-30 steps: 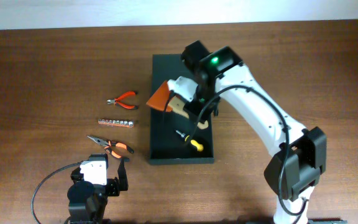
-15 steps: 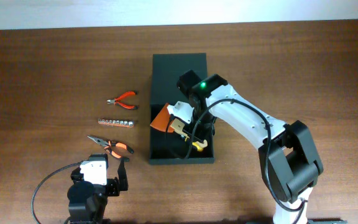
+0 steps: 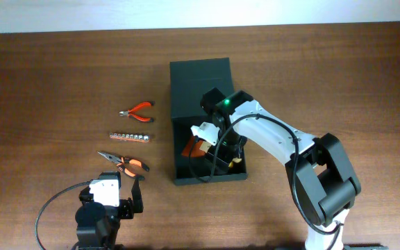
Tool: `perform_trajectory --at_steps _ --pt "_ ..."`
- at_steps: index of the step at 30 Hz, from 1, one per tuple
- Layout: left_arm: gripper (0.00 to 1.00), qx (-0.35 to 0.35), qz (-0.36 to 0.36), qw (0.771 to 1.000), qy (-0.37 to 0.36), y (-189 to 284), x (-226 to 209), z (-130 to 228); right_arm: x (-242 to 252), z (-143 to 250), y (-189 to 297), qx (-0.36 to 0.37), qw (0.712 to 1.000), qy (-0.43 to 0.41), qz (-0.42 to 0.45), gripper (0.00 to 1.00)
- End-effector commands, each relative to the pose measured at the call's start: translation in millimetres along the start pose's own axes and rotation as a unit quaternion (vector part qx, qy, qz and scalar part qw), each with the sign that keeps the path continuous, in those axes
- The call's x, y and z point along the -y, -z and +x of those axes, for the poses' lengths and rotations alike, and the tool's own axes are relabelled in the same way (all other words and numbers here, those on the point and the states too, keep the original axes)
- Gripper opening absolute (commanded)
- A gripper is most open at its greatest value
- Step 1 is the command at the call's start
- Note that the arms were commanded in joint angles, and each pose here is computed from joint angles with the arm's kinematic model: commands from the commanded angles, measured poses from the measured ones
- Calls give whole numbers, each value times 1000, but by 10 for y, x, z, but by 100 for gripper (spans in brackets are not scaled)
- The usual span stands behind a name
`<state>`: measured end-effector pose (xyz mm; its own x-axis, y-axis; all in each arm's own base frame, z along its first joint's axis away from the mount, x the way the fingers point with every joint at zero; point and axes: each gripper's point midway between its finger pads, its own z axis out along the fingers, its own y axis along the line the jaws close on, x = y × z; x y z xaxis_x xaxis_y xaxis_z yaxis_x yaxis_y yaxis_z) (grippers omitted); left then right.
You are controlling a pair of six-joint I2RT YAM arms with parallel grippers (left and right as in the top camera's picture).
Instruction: Pack container
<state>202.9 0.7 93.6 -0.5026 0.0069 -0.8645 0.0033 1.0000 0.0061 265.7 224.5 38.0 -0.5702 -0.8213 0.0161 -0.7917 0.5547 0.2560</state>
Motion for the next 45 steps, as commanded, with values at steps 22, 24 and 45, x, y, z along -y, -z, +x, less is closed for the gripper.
perform_trajectory --at_steps 22,24,45 --pt "99 2 -1 1000 4 -5 -2 5 -974 1078 2724 423 886 36 188 99" --pt "99 2 -1 1000 4 -5 -2 4 -1026 1260 2642 438 878 34 190 99" --pt "99 2 -1 1000 4 -5 -2 5 -1140 1921 2067 533 826 3 184 99"
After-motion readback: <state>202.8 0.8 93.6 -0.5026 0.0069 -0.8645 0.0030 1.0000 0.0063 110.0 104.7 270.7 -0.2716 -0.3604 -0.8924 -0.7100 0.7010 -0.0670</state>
